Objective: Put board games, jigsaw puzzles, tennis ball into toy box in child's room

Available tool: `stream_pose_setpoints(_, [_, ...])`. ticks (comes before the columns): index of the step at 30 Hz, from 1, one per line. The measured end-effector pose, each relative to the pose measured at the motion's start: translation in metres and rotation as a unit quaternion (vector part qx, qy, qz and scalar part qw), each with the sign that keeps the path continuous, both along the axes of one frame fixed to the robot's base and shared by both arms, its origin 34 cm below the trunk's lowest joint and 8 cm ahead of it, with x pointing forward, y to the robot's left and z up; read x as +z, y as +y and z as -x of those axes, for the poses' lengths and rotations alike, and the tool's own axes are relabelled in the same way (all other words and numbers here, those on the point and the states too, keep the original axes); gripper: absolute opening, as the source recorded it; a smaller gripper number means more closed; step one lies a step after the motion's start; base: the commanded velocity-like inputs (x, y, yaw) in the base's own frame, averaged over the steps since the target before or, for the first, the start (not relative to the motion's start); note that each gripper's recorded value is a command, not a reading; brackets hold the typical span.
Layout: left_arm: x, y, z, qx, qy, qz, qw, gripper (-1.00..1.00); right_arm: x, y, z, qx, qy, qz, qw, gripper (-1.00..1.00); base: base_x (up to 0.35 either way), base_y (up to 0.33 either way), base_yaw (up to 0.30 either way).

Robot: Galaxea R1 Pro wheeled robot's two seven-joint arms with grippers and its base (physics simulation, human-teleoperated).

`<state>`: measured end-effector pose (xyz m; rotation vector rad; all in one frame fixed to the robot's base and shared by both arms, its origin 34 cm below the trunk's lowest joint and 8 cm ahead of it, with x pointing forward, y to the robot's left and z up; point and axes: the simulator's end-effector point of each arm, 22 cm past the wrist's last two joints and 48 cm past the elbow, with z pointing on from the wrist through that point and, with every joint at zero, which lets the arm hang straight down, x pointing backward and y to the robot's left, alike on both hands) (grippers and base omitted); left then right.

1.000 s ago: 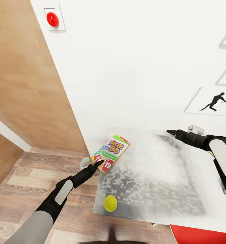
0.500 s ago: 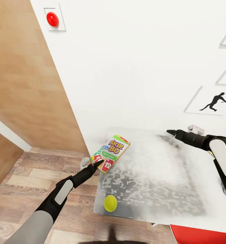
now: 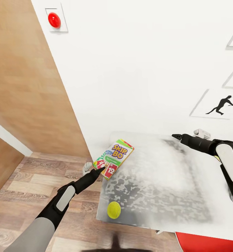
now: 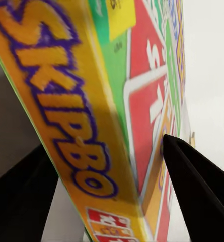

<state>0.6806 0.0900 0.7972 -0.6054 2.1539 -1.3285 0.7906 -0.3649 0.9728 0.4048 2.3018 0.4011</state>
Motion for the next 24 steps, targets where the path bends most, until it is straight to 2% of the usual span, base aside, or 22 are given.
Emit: stream_pose_setpoints(24, [0.0023,-0.0003,-0.0015,-0.002,-0.006,-0.003,1.0,-1.0,0.0035,0.0038,-0.0004,0.004,-0.005,0.0,1.0,1.0,0.0,0.0,0.0])
